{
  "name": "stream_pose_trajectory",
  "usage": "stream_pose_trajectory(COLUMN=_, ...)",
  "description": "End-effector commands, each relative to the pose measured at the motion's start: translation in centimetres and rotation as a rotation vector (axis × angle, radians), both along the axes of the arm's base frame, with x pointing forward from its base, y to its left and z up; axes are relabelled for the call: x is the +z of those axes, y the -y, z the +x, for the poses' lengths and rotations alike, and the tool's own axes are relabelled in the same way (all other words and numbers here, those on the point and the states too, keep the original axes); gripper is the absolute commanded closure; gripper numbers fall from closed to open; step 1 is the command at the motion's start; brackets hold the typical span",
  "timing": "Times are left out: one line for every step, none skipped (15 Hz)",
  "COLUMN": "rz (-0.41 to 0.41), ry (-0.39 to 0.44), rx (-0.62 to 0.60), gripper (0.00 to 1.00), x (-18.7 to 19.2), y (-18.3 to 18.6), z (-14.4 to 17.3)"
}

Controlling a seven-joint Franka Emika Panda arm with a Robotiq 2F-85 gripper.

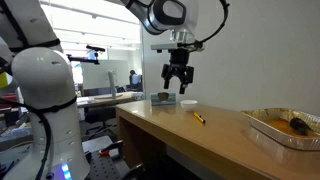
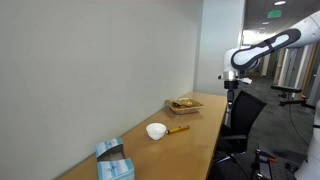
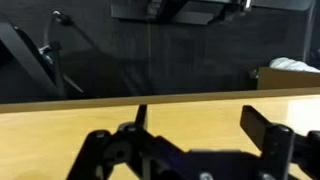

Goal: Move the marker to the left

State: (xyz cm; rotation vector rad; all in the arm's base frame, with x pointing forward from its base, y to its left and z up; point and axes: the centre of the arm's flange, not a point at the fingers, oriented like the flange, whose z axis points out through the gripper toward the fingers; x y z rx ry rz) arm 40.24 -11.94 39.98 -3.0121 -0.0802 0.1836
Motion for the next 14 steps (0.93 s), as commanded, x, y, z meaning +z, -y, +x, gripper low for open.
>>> stream_pose_trajectory(rz=0.0, ry=0.0, rx=0.0, gripper=0.0, x=0.0, y=0.0, z=0.0)
stream_pose_trajectory(rz=0.0, ry=0.0, rx=0.0, gripper=0.0, x=0.0, y=0.0, z=0.0)
stream_pose_trajectory(rz=0.0, ry=0.0, rx=0.0, gripper=0.0, x=0.0, y=0.0, z=0.0)
stream_pose_trajectory(rz=0.0, ry=0.0, rx=0.0, gripper=0.0, x=0.0, y=0.0, z=0.0)
stream_pose_trajectory(rz=0.0, ry=0.0, rx=0.0, gripper=0.0, x=0.0, y=0.0, z=0.0)
stream_pose_trajectory(rz=0.0, ry=0.0, rx=0.0, gripper=0.0, x=0.0, y=0.0, z=0.0)
stream_pose_trajectory(rz=0.0, ry=0.0, rx=0.0, gripper=0.0, x=0.0, y=0.0, z=0.0)
stream_pose_trajectory(rz=0.0, ry=0.0, rx=0.0, gripper=0.0, x=0.0, y=0.0, z=0.0)
stream_pose_trajectory(rz=-0.013, ry=0.012, rx=0.013, gripper=0.0, x=0.0, y=-0.1, z=0.4)
stream_pose_trajectory(rz=-0.039, ry=0.023, rx=0.062, gripper=0.0, x=-0.1, y=-0.2, z=1.2)
stream_pose_trajectory(rz=-0.05, ry=0.034, rx=0.116, gripper=0.0, x=0.0, y=-0.5, z=1.9)
stream_pose_trajectory(rz=-0.079, ry=0.051, rx=0.173, gripper=0.0, x=0.0, y=-1.0, z=3.0)
stream_pose_trajectory(rz=-0.115, ry=0.068, rx=0.219, gripper=0.0, x=0.0, y=-1.6, z=4.1)
stream_pose_trajectory(rz=-0.139, ry=0.087, rx=0.269, gripper=0.0, x=0.0, y=-2.2, z=5.4)
